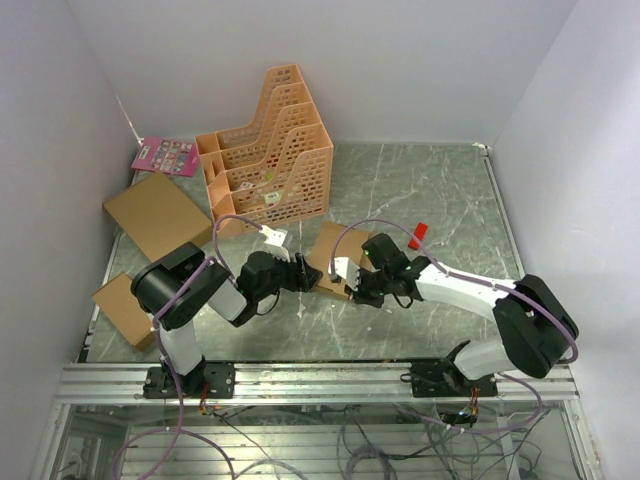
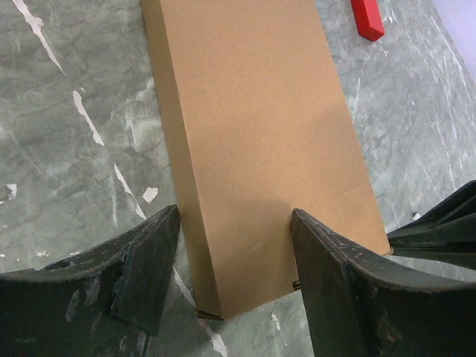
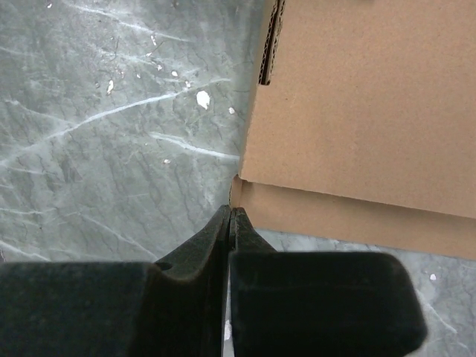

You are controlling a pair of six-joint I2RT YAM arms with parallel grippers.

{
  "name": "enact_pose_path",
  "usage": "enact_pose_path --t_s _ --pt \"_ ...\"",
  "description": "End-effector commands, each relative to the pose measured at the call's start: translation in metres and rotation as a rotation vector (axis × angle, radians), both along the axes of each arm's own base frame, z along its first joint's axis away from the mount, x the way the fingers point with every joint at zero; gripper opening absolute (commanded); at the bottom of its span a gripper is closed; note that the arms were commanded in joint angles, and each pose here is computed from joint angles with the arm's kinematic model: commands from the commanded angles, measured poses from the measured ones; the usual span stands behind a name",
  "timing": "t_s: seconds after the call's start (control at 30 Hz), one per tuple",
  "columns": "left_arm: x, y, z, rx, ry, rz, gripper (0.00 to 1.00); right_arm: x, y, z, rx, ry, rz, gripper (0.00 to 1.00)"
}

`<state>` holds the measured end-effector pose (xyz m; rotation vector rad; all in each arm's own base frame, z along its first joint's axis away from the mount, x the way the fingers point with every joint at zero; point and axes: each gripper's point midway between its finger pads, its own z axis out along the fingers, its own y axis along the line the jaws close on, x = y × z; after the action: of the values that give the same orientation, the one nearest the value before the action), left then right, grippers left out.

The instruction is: Fold the paper box

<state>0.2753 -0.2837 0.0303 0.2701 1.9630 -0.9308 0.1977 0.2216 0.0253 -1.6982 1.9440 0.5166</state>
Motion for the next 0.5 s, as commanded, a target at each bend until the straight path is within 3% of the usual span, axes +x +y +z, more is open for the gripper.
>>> enact_pose_path --t_s 0.0,0.2,0.47 --pt "-0.014 0.004 -0.027 0.069 0.070 -0.024 0.73 0.004 0.005 0.004 0.015 0.037 -0.024 0.00" --pt "-0.015 0.004 -0.030 0.078 0.076 -0.026 0.73 0.014 0.001 0.001 0.013 0.090 -0.101 0.00" --pt "-0.015 0.004 -0.034 0.084 0.084 -0.028 0.73 0.020 0.008 0.013 0.052 0.070 -0.073 0.00"
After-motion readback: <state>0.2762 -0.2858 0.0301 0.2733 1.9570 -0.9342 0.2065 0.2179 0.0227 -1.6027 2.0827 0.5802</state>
